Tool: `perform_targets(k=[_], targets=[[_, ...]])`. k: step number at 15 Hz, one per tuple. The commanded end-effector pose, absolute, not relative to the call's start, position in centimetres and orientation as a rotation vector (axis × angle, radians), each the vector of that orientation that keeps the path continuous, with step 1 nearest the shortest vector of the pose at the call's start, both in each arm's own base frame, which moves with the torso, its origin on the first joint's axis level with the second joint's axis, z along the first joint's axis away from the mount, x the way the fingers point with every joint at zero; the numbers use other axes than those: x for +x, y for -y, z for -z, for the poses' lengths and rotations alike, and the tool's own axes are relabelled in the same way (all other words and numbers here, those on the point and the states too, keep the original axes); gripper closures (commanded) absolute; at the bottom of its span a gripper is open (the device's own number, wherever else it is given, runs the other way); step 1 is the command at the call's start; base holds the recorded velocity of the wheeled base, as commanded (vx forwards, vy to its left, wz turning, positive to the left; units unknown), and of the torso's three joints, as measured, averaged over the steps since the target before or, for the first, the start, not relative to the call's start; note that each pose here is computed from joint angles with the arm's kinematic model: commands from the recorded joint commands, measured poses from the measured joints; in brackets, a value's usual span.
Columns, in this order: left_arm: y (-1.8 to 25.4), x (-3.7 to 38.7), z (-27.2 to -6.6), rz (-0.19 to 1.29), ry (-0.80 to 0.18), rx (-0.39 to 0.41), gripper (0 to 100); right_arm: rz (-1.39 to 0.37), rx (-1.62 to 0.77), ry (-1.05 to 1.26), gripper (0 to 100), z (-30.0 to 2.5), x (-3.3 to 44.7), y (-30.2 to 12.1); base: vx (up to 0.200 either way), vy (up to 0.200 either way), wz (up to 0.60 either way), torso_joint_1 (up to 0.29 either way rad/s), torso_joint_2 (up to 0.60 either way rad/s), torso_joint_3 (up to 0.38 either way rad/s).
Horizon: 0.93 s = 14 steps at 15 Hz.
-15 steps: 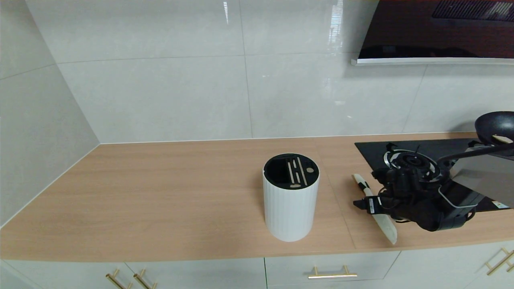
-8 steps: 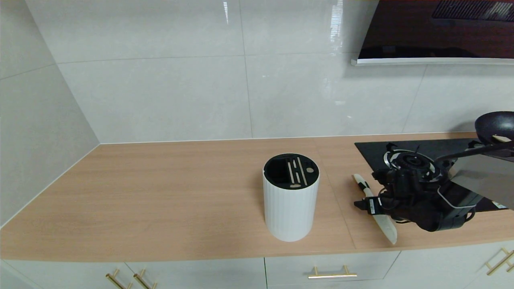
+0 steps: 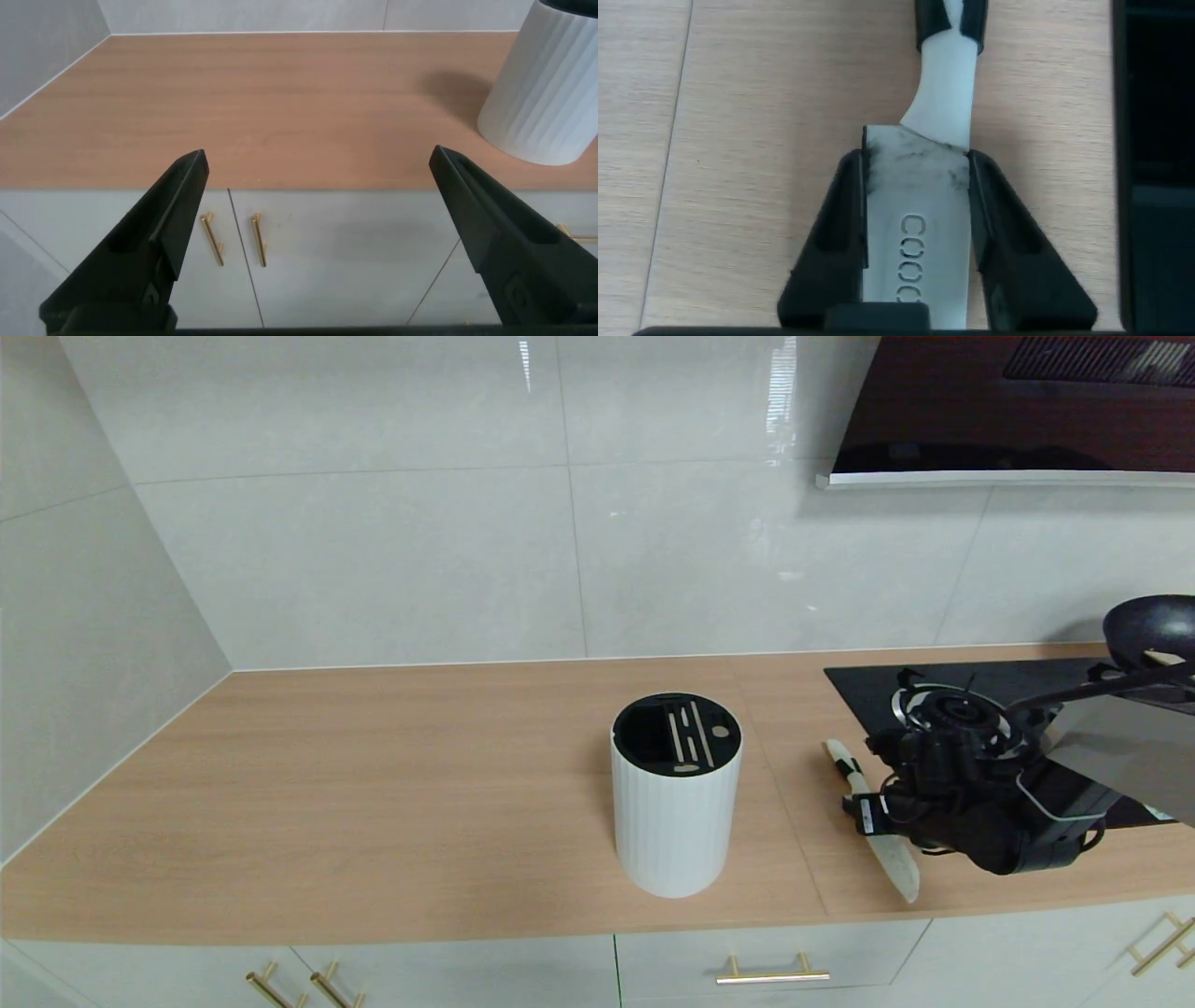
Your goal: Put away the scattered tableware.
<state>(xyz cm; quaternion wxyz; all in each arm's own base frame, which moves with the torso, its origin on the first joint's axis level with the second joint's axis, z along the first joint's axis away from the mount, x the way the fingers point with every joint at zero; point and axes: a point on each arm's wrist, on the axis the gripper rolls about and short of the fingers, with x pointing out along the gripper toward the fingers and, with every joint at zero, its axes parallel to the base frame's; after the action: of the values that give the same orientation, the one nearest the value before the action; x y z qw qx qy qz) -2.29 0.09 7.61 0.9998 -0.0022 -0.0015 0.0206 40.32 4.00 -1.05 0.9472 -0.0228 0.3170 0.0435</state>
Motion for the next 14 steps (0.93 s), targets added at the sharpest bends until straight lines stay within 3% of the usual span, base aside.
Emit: perform_targets(k=[1, 5, 8, 10, 12, 14], targets=[[-0.1, -2.3, -7.6, -0.041, 0.002, -0.005, 0, -0.085, -0.053, -0.653, 100, 1.3, 40.3, -4.0, 0.0, 0.0, 0.0, 0.0, 0.0, 0.0], [-0.1, -2.3, -7.6, -0.041, 0.002, -0.006, 0, -0.055, -0.07, -0.627, 100, 0.2, 40.2, -4.0, 0.0, 0.0, 0.0, 0.0, 0.0, 0.0], [-0.1, -2.3, -7.6, -0.037, 0.004, 0.015, 0, -0.052, -0.062, -0.521, 100, -4.7, 39.3, -3.9, 0.0, 0.0, 0.0, 0.0, 0.0, 0.0], [0.2, -3.1, -11.2, 0.094, 0.089, 0.074, 0, -0.068, -0.054, -0.363, 100, -11.3, 37.9, -4.2, 0.0, 0.0, 0.0, 0.0, 0.0, 0.0], [0.6, -1.8, -17.5, 0.263, 0.017, 0.064, 0, -0.11, -0.054, -0.287, 100, -16.6, 36.6, -5.7, 0.0, 0.0, 0.0, 0.0, 0.0, 0.0], [0.7, 1.3, -21.2, 0.333, -0.064, 0.043, 0, -0.154, -0.053, -0.248, 100, -19.9, 35.6, -7.0, 0.0, 0.0, 0.0, 0.0, 0.0, 0.0]])
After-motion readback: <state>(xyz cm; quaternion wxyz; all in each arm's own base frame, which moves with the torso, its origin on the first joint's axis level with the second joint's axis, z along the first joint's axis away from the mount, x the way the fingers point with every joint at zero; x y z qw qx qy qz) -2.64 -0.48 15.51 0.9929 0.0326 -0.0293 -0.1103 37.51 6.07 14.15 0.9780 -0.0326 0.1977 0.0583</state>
